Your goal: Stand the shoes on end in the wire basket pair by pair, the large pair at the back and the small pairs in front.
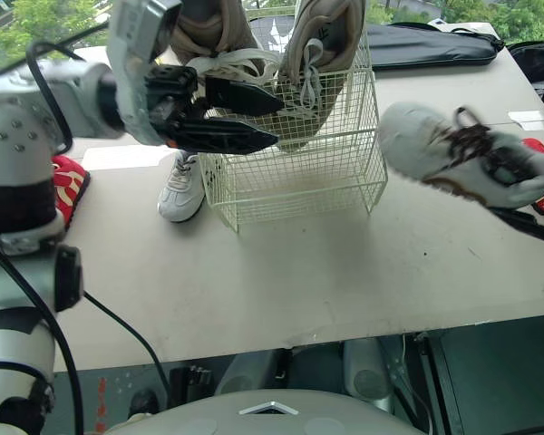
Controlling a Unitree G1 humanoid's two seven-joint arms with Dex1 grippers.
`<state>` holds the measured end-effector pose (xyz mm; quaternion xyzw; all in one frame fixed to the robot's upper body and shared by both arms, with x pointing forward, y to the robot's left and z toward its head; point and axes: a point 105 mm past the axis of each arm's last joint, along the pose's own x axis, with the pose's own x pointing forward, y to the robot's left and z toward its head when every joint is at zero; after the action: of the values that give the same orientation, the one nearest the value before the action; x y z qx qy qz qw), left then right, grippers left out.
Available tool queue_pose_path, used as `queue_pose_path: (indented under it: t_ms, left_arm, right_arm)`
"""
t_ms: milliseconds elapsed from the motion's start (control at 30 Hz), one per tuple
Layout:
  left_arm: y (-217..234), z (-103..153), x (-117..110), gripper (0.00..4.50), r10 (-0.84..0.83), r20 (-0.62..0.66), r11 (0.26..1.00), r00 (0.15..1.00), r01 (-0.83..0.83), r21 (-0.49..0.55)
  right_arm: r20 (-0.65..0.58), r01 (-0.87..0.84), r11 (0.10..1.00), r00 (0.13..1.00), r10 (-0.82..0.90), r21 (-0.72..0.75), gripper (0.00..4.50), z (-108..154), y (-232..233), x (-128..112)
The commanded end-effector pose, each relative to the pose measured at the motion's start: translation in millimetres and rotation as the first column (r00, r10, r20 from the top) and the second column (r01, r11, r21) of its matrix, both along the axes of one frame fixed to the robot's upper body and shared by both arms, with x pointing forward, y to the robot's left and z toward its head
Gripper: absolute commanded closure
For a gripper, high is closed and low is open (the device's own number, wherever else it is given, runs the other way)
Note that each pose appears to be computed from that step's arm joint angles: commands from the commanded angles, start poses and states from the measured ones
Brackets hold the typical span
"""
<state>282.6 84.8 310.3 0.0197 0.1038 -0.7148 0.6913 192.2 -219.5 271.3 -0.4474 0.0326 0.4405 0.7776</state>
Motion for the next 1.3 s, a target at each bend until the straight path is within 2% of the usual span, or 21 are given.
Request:
queue_pose_path:
  t_ms: [33,200,467,567,700,733,800,867,967,1067,1100,1167,1200,1233,1300]
  left_arm:
    - [3.0,7.8,-3.4,0.0,-0.097,-0.026,0.994,0.995,0.098,0.054]
    - [-6.6,-8.3,-5.0,0.0,-0.216,-0.012,0.959,0.976,0.214,0.186]
    - [-29.7,-21.0,-15.0,0.0,-0.335,-0.005,0.916,0.942,0.327,0.231]
    - [-34.7,-23.4,-16.7,0.0,-0.339,-0.047,0.913,0.94,0.34,0.227]
    - [-35.0,-27.8,-27.3,0.0,-0.34,-0.194,0.894,0.92,0.38,0.237]
    - [-35.3,-30.6,-28.6,0.4,-0.338,-0.215,0.89,0.916,0.386,0.244]
    - [-33.8,-46.2,-29.0,0.78,-0.317,-0.245,0.878,0.916,0.381,0.291]
    - [-32.3,-56.2,-32.9,1.69,-0.32,-0.258,0.867,0.912,0.392,0.308]
    - [-34.6,-53.6,-37.7,3.16,-0.319,-0.291,0.878,0.902,0.397,0.268]
    - [-30.0,-53.5,-33.1,3.97,-0.28,-0.288,0.9,0.916,0.354,0.253]
    - [-26.4,-53.3,-31.0,3.99,-0.26,-0.286,0.912,0.922,0.332,0.242]
    - [-19.1,-48.3,-30.9,3.99,-0.23,-0.269,0.937,0.935,0.288,0.197]
    - [-16.3,-46.1,-31.6,3.99,-0.208,-0.249,0.952,0.946,0.254,0.171]
    - [-13.9,-43.7,-32.7,3.99,-0.187,-0.227,0.965,0.956,0.222,0.142]
    - [-8.2,-36.7,-33.0,3.99,-0.132,-0.198,0.988,0.971,0.144,0.05]
  right_arm:
    - [-0.012,-0.22,0.967,0.975,0.22,-0.131,2.7,5.6,20.5,-8.2]
    - [0.015,-0.417,0.891,0.905,0.426,-0.179,2.7,12.4,50.9,3.6]
    - [0.043,-0.581,0.788,0.799,0.6,-0.203,2.7,17.4,86.6,27.8]
    - [0.064,-0.629,0.745,0.753,0.655,-0.221,2.7,22.8,100.5,31.6]
    - [0.094,-0.661,0.697,0.703,0.705,-0.277,2.7,25.7,112.7,35.8]
    - [0.104,-0.664,0.691,0.695,0.711,-0.287,2.7,26.7,114.3,37.1]
    - [0.122,-0.68,0.669,0.668,0.734,-0.3,2.7,29.0,121.7,37.2]
    - [0.136,-0.691,0.658,0.652,0.746,-0.3,2.7,30.9,128.6,36.8]
    - [0.113,-0.675,0.683,0.683,0.722,-0.279,2.7,30.2,128.9,41.1]
    - [0.064,-0.666,0.71,0.718,0.694,-0.23,2.7,28.7,129.8,46.7]
    - [0.046,-0.67,0.706,0.717,0.696,-0.23,1.67,25.4,130.4,48.2]
    - [0.045,-0.678,0.696,0.708,0.704,-0.236,0.76,20.1,131.0,50.3]
    - [0.071,-0.66,0.722,0.726,0.684,-0.205,0.24,23.2,128.4,52.7]
    - [0.1,-0.638,0.751,0.747,0.657,-0.169,0.0,27.4,124.4,55.6]
    - [0.076,-0.553,0.829,0.826,0.559,-0.083,0.0,27.7,108.2,64.1]
